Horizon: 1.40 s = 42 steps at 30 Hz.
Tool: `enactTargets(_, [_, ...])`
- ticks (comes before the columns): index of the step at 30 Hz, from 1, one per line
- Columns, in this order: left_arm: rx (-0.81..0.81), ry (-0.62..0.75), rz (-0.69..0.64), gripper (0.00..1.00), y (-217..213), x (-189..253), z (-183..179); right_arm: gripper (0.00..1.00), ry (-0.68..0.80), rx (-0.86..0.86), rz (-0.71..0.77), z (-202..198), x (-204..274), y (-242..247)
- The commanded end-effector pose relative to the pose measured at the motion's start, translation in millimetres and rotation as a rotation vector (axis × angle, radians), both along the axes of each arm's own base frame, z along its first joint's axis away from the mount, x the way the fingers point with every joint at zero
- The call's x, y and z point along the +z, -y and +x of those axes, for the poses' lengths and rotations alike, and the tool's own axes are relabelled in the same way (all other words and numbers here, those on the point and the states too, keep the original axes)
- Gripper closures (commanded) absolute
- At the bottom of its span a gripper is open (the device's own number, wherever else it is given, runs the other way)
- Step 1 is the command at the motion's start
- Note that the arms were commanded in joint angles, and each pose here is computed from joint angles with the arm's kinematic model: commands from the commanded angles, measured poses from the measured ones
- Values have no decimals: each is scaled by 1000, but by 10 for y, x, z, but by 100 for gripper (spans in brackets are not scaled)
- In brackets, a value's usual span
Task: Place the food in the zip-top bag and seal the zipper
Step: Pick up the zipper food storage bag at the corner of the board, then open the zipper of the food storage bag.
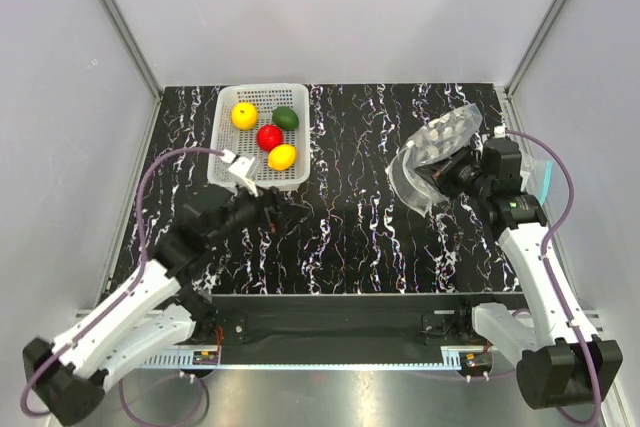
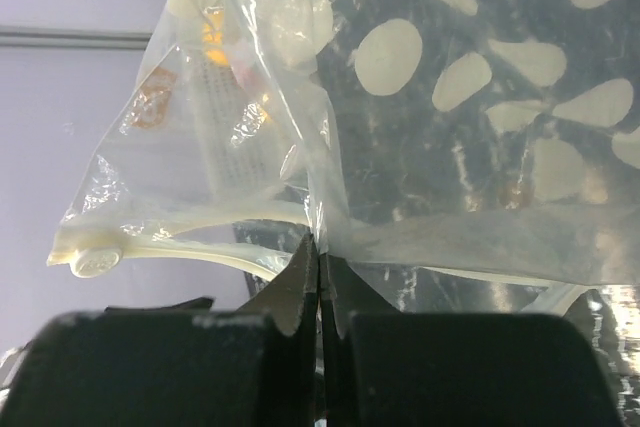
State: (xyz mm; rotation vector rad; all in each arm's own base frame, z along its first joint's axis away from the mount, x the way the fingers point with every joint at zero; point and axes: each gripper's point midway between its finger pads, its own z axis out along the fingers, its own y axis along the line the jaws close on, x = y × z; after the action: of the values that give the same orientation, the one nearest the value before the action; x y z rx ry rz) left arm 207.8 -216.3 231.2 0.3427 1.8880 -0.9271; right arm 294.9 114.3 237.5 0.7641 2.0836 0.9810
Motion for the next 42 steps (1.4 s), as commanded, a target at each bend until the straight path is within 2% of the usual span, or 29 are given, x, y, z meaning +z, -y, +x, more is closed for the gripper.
enactTargets(1, [-4,126,-169,2,452,431,178,100,74,-13,68,99,370,-162])
enactTargets(3, [-25,146,-170,2,646,383,204,100,52,16,88,82,347,-291])
enactTargets(4, [-41,191,-209,1,752,510,191,100,41,21,92,80,326,-325])
enactTargets(9, [-81,191,-181,1,1037,422,337,100,20,55,109,50,303,-418])
enactTargets(22, [-145,216,-176,1,1512,407,587,100,5,100,160,-27,269,-585])
enactTargets(26, [-166,214,-162,7,1653,368,669,100,-5,107,166,-16,237,-614])
enactTargets(30, [-202,224,-150,23,1791,422,723,100,-11,108,164,-4,213,-627])
enactTargets(31, [-204,223,-144,35,1819,417,740,100,-13,109,162,-4,205,-627])
enactTargets(33, [-205,219,-126,49,1859,375,789,100,-10,111,158,-10,205,-628])
enactTargets(34, [-202,212,-118,67,1868,321,804,100,22,137,142,-8,230,-642])
enactTargets(37, [-196,212,-119,88,1855,299,813,98,69,204,100,-28,255,-679])
enactTargets(38, [-203,214,-124,100,1849,317,796,96,60,212,83,-22,200,-679])
enactTargets(41, [-223,203,-137,100,1830,342,731,90,56,257,31,-7,82,-690])
enactTargets(42, [-237,181,-128,100,1819,306,697,66,69,281,18,-5,89,-708])
